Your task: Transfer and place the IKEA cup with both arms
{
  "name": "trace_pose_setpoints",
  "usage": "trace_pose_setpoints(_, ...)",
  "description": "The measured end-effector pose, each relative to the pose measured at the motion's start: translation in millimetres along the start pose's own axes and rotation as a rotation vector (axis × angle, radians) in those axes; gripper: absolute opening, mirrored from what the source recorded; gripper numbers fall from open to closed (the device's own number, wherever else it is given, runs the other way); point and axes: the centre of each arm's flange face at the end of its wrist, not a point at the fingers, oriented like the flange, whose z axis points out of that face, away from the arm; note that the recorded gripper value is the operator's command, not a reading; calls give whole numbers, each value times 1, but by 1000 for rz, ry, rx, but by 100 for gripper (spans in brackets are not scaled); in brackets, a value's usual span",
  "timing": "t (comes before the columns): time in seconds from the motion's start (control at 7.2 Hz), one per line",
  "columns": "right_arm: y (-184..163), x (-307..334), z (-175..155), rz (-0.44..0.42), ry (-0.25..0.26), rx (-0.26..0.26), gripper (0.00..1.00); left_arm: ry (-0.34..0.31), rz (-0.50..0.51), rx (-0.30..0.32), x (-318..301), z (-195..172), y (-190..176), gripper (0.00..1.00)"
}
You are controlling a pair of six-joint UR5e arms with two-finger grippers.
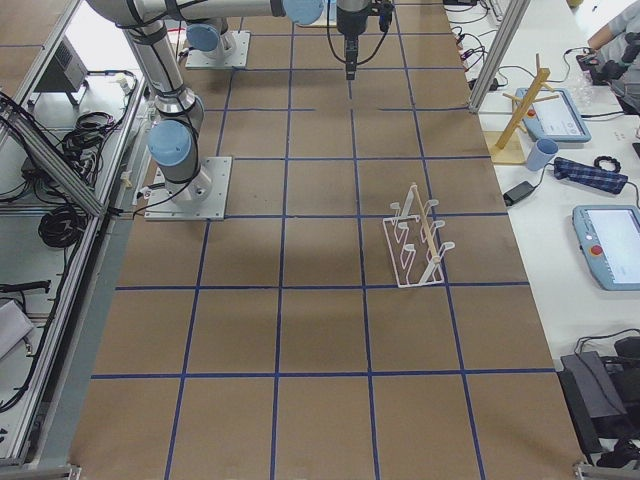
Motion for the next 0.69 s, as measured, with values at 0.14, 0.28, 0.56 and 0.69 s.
trace_pose_setpoints(0.14,0,0,1,1,0,-2,100,2,0,-1,0,0,0,100)
trace_pose_setpoints(0.28,-1,0,2,2,0,-4,100,3,0,-2,0,1,0,100)
trace_pose_setpoints(0.56,-1,0,3,2,0,-7,100,5,-1,0,0,1,-1,100)
trace_pose_setpoints(0.69,-1,0,3,2,0,-8,100,6,0,7,0,-1,-1,100)
